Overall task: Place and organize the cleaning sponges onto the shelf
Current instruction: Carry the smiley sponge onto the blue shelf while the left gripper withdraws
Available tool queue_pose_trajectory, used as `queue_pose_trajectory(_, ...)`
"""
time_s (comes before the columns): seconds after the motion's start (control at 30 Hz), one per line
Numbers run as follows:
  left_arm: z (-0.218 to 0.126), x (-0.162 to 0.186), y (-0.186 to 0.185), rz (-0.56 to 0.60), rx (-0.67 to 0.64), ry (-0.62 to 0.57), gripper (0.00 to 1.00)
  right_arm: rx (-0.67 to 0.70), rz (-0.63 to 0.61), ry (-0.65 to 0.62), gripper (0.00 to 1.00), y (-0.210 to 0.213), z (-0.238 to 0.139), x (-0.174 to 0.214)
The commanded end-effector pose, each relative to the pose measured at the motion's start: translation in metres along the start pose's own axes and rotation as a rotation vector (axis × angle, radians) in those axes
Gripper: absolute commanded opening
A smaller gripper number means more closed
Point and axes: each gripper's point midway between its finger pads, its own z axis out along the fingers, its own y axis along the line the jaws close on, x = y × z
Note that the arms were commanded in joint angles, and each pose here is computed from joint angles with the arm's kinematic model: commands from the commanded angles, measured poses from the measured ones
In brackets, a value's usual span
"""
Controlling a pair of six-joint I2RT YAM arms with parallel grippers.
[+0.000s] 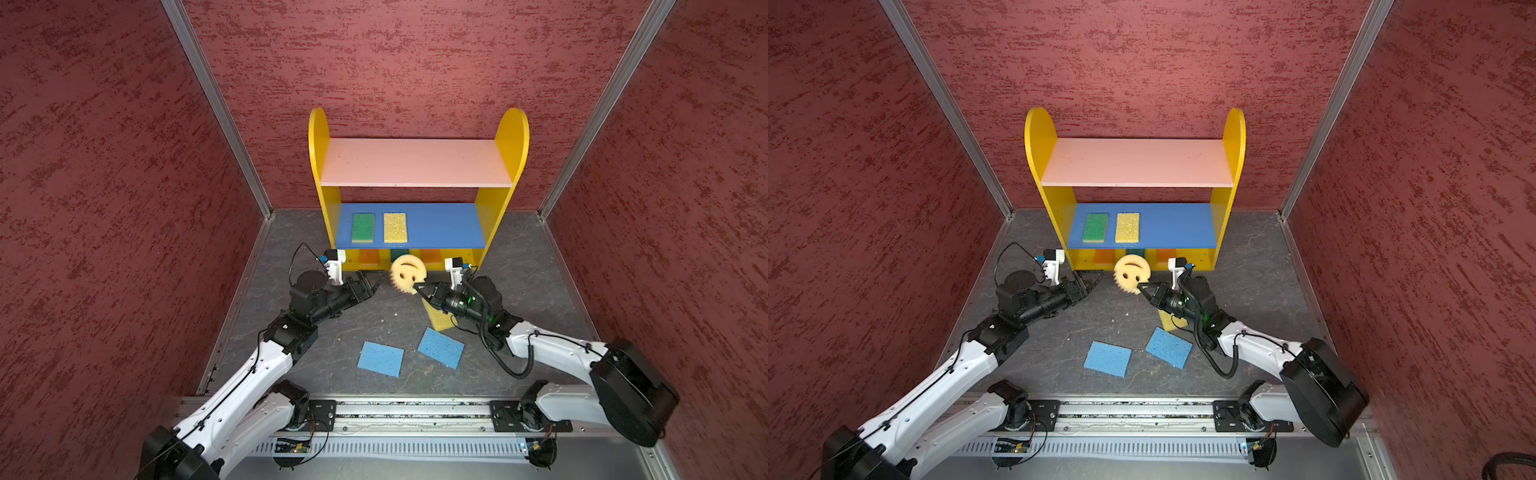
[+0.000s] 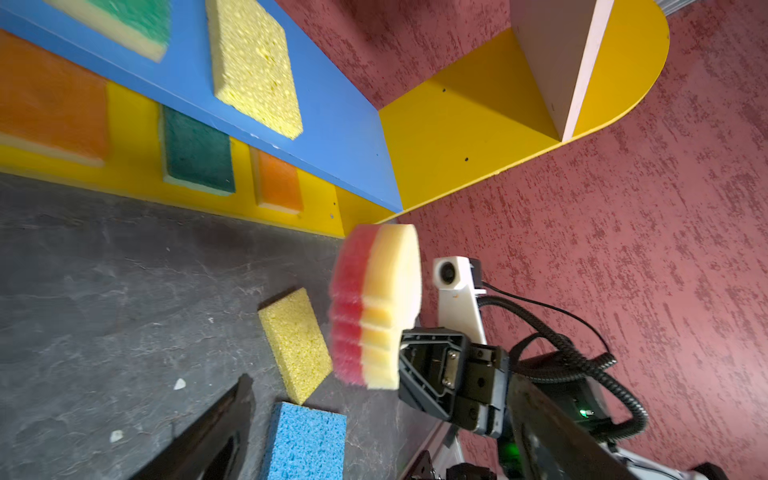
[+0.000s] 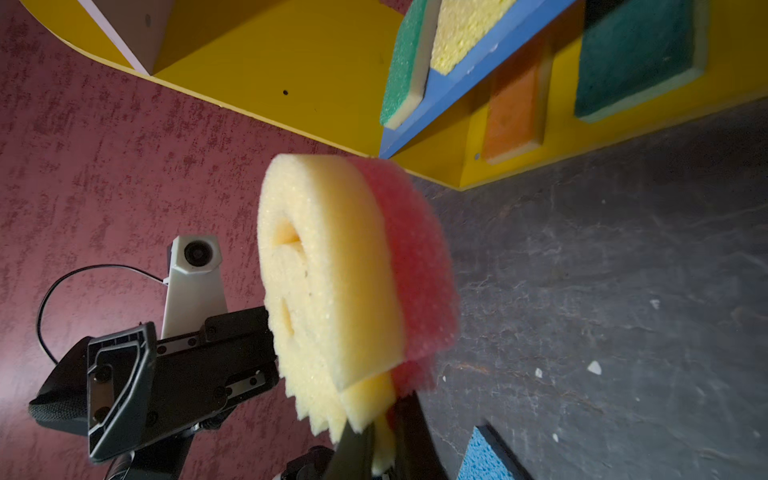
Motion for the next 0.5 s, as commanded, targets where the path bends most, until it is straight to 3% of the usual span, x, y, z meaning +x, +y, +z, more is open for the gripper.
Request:
queue_pose_trajectory(0.0, -0.011, 0.004, 0.028, -0.008, -0.086, 0.001, 0.95, 0.278, -0.082, -0.030, 0.00, -0.042, -0.015, -0.008)
queue_pose_trajectory(0.23, -0.027, -0.003, 0.038, -0.028, -0.099, -0.033, 0.98, 0.399, -0.101, -0.090, 0.00, -0.045, -0.031, -0.032)
queue_pose_trajectory(0.47, -0.034, -0.002, 0.045, -0.042, -0.107, -0.022, 0.99, 0.430, -0.121, -0.135, 0.00, -0.034, -0.034, -0.061)
